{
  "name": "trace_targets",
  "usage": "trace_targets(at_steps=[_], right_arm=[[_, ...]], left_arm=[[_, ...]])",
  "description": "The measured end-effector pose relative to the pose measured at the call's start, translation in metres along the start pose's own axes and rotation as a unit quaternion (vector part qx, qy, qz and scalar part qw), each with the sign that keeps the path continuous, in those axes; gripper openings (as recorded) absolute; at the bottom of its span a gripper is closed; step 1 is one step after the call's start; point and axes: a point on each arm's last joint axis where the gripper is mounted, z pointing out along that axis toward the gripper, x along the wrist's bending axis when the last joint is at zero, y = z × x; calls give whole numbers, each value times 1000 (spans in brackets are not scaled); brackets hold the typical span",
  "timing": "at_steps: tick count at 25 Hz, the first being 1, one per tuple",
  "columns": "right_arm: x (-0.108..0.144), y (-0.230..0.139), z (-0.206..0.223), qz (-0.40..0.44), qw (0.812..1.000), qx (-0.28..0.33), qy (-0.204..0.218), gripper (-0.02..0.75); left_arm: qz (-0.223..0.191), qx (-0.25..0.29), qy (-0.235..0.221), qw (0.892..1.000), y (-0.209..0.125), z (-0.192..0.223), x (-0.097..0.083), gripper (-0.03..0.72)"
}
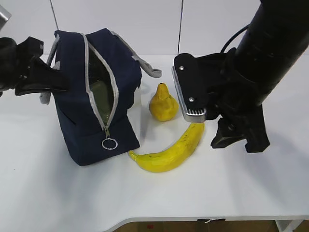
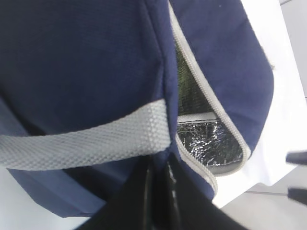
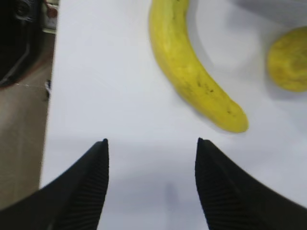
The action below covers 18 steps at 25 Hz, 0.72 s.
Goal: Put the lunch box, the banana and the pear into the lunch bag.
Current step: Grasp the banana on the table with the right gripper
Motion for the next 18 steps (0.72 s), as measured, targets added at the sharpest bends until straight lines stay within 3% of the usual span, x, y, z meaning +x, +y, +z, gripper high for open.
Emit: trace_targets(at_steps=[5,13,18], right_arm=[[-16,-1,17,-56,997,19,-56,456],[-27,3,68,-67,997,32,-31,463],[-33,6,83,-69,996,24,-47,567]], left_arm=[[0,0,0,1000,0,0,0,-1],[0,-2,2,1000,0,0,0,-1],[-1,-3,1,1000,1,0,0,-1]])
